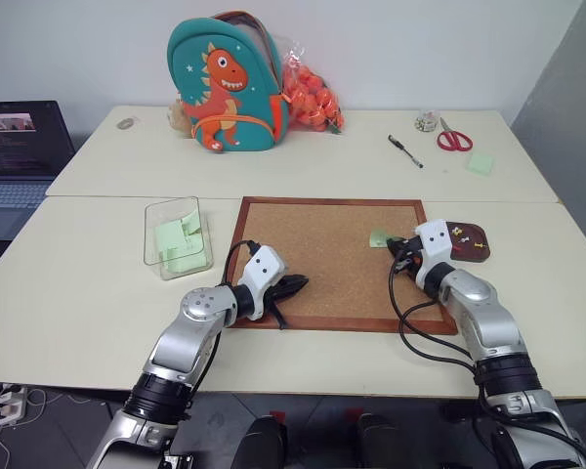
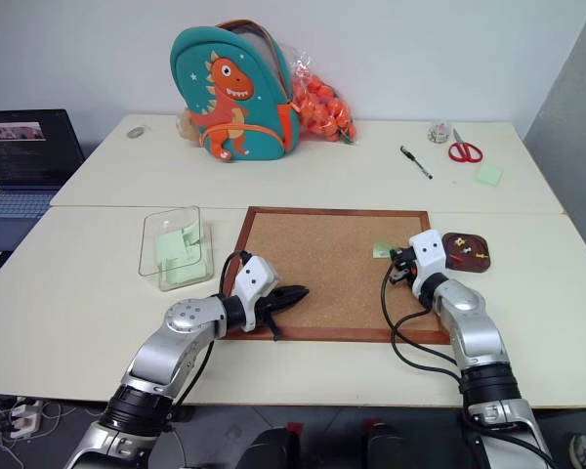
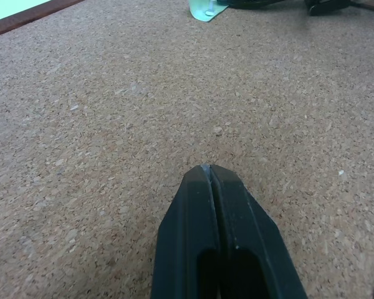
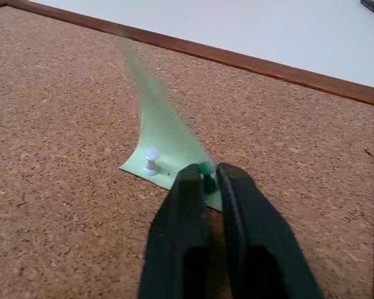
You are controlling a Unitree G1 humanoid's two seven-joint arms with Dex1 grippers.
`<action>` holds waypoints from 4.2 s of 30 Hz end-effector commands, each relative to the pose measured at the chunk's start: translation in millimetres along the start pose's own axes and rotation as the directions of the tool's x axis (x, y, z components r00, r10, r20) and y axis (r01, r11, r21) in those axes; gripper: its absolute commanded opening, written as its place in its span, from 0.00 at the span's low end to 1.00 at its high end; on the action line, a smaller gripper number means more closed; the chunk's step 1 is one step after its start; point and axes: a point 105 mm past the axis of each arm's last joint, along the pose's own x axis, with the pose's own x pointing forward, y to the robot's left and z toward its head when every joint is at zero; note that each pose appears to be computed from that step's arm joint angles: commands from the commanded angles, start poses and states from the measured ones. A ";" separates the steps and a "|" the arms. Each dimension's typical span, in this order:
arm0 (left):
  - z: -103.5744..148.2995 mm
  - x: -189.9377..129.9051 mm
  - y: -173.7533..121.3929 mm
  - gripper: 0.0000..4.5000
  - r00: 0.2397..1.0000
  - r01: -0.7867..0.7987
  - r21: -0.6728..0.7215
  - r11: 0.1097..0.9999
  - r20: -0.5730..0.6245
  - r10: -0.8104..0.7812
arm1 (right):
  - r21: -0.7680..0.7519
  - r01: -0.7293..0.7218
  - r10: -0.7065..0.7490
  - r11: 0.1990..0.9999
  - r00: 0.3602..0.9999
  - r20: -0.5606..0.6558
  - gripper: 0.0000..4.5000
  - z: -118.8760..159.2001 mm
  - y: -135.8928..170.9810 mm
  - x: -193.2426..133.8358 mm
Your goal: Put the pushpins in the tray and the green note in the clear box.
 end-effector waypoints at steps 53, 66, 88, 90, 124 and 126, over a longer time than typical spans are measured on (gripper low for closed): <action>-31.6 -1.5 -13.9 0.00 0.994 0.039 -0.063 0.997 -0.103 -0.045 | -0.100 -0.046 0.048 0.994 0.999 0.014 0.39 23.7 -2.0 -0.9; -31.7 -2.0 -14.6 0.00 0.994 0.040 -0.061 0.997 -0.103 -0.047 | -0.106 -0.036 0.039 0.994 0.999 0.029 0.00 25.3 -1.1 -0.5; -34.1 -2.9 -15.8 0.00 0.993 0.039 -0.069 0.997 -0.108 -0.046 | -0.125 -0.090 0.092 0.988 0.996 0.013 0.56 32.7 6.9 -28.9; -34.0 -2.2 -16.4 0.00 0.993 0.042 -0.069 0.997 -0.108 -0.049 | -0.123 -0.137 0.141 0.983 0.990 0.018 0.56 34.9 16.0 -31.2; -34.0 -3.3 -16.1 0.00 0.993 0.042 -0.067 0.997 -0.110 -0.050 | -0.104 -0.116 0.115 0.988 0.993 -0.014 0.21 25.4 -1.1 1.2; -33.8 -3.3 -16.1 0.00 0.993 0.042 -0.066 0.997 -0.110 -0.049 | -0.103 -0.113 0.112 0.988 0.994 -0.013 0.15 25.6 -2.3 1.2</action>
